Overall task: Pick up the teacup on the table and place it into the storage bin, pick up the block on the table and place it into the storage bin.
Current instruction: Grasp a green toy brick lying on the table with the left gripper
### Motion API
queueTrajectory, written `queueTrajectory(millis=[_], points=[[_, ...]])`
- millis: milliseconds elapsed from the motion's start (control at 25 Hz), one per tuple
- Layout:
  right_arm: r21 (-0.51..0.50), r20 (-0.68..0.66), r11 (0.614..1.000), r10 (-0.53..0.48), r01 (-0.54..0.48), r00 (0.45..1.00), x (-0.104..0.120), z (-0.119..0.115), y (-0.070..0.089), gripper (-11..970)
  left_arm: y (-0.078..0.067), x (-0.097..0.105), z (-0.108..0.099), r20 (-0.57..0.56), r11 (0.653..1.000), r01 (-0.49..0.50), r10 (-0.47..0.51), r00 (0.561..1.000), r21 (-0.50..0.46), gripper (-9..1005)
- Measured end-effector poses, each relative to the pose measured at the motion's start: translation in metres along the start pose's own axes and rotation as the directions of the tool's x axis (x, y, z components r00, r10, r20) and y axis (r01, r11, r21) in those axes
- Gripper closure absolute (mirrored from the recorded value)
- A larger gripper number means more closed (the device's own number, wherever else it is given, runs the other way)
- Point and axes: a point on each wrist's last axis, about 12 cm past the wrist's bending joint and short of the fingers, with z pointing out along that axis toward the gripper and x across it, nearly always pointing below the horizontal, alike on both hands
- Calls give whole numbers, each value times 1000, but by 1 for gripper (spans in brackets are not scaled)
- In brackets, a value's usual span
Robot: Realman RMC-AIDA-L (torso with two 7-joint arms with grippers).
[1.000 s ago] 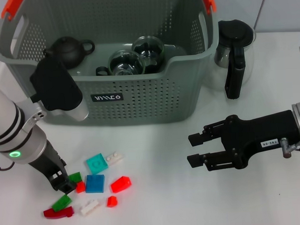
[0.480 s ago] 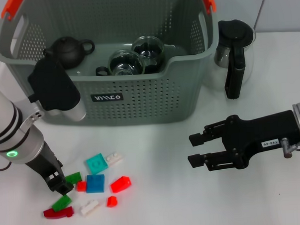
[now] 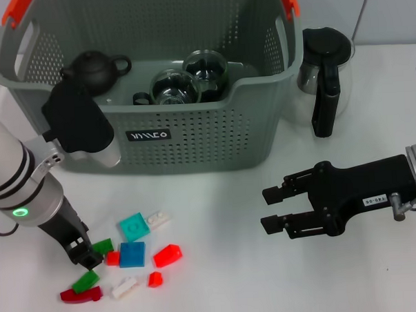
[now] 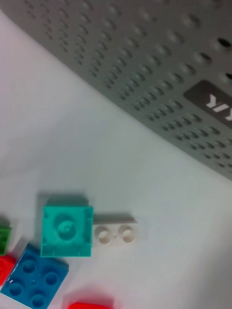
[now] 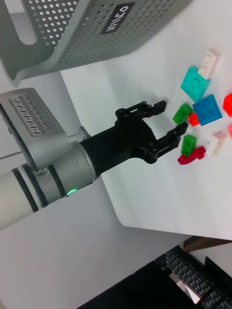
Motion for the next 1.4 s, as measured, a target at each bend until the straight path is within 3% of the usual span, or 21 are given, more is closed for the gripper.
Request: queueTrajectory(millis=[760, 1200, 1400], points=[[-4, 1, 1000, 6, -6, 1000, 3, 1, 1, 392, 9, -5, 0, 4, 999, 32, -32, 999, -29, 403], [-4, 0, 1000, 7, -7, 1000, 3, 0, 1, 392, 6, -7, 1, 5, 1000, 23, -23, 1000, -17, 402], [-4, 0, 1000, 7, -7, 1000, 3, 0, 1, 392, 7, -7, 1, 4, 999, 27, -27, 1000, -19, 533]])
